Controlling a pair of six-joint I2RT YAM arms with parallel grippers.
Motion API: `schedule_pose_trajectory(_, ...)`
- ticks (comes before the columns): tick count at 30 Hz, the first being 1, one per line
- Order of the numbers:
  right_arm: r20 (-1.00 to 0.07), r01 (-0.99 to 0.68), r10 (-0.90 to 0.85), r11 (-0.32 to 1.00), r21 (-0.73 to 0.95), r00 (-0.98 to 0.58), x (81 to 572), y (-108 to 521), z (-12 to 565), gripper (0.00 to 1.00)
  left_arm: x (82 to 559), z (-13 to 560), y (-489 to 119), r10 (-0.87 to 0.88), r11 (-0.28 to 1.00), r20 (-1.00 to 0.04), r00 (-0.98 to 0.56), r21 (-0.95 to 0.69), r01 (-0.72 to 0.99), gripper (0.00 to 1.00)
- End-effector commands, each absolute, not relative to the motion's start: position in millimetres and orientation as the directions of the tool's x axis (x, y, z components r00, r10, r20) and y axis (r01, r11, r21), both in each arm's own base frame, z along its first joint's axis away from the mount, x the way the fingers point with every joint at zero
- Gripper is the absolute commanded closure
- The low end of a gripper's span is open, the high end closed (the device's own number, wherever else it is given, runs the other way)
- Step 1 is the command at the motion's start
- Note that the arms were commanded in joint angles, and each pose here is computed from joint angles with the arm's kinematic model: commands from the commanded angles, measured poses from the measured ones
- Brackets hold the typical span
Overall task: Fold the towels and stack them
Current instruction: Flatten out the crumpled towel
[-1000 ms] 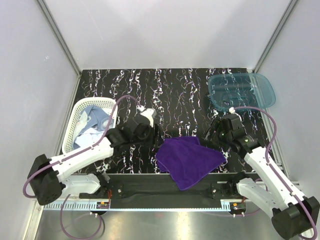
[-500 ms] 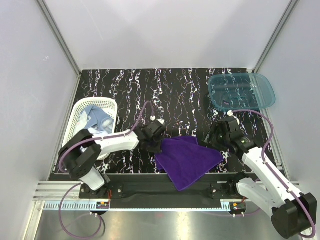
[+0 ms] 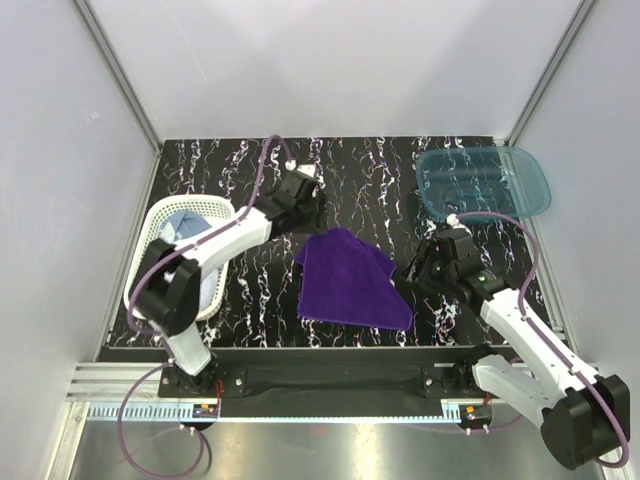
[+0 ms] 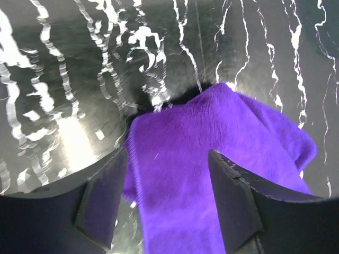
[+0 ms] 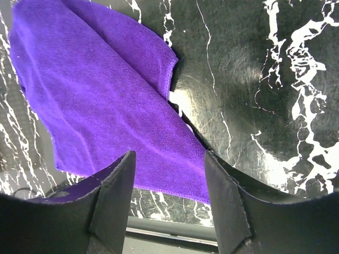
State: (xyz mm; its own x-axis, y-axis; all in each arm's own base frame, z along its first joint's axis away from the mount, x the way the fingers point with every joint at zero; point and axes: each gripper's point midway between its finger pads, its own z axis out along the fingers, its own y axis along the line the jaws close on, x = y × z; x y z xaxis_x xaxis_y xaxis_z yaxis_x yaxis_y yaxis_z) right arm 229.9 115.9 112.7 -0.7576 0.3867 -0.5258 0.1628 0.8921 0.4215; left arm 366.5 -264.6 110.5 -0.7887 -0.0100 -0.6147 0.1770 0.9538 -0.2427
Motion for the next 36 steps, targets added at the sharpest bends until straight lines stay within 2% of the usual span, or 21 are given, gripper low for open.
schedule_pose_trajectory(1,-0.523,0.151,0.374,0.895,0.420,-0.766,229,117,104,0.39,340,128,-233,0.023,0.972,-0.642,-0.766,-0.165,0.167,0.32)
schedule_pose_trajectory(3,-0.478,0.164,0.397,0.875,0.456,-0.784,223,124,100,0.42,318,132,-233,-0.008,0.958,-0.642,-0.767,-0.226,0.179,0.33)
schedule_pose_trajectory(5,-0.421,0.227,0.453,0.845,0.484,-0.786,217,127,91,0.45,279,97,-230,0.017,0.945,-0.567,-0.823,-0.260,0.199,0.35)
schedule_pose_trajectory(7,-0.356,0.277,0.480,0.826,0.492,-0.802,207,130,74,0.48,257,91,-237,0.000,0.921,-0.539,-0.842,-0.328,0.210,0.37)
schedule_pose_trajectory(11,-0.240,0.381,0.548,0.776,0.503,-0.801,190,133,48,0.49,211,62,-242,0.039,0.904,-0.471,-0.881,-0.359,0.232,0.39)
schedule_pose_trajectory(16,-0.218,0.439,0.580,0.769,0.465,-0.785,178,124,37,0.50,195,50,-248,0.016,0.903,-0.445,-0.895,-0.379,0.204,0.41)
schedule_pose_trajectory(22,-0.188,0.439,0.585,0.751,0.494,-0.789,166,127,36,0.52,179,26,-245,0.009,0.908,-0.401,-0.916,-0.379,0.175,0.44)
schedule_pose_trajectory(28,-0.154,0.450,0.590,0.736,0.505,-0.793,159,129,34,0.57,175,23,-239,0.002,0.922,-0.419,-0.908,-0.351,0.164,0.45)
schedule_pose_trajectory(32,-0.146,0.467,0.598,0.735,0.492,-0.788,158,128,34,0.53,179,22,-235,0.001,0.932,-0.436,-0.900,-0.325,0.158,0.45)
schedule_pose_trajectory(35,-0.130,0.486,0.611,0.726,0.487,-0.781,159,129,33,0.52,183,24,-235,-0.014,0.933,-0.451,-0.892,-0.327,0.151,0.50)
schedule_pose_trajectory(36,-0.123,0.493,0.615,0.721,0.487,-0.779,158,130,30,0.52,183,25,-236,-0.018,0.932,-0.452,-0.892,-0.330,0.149,0.56)
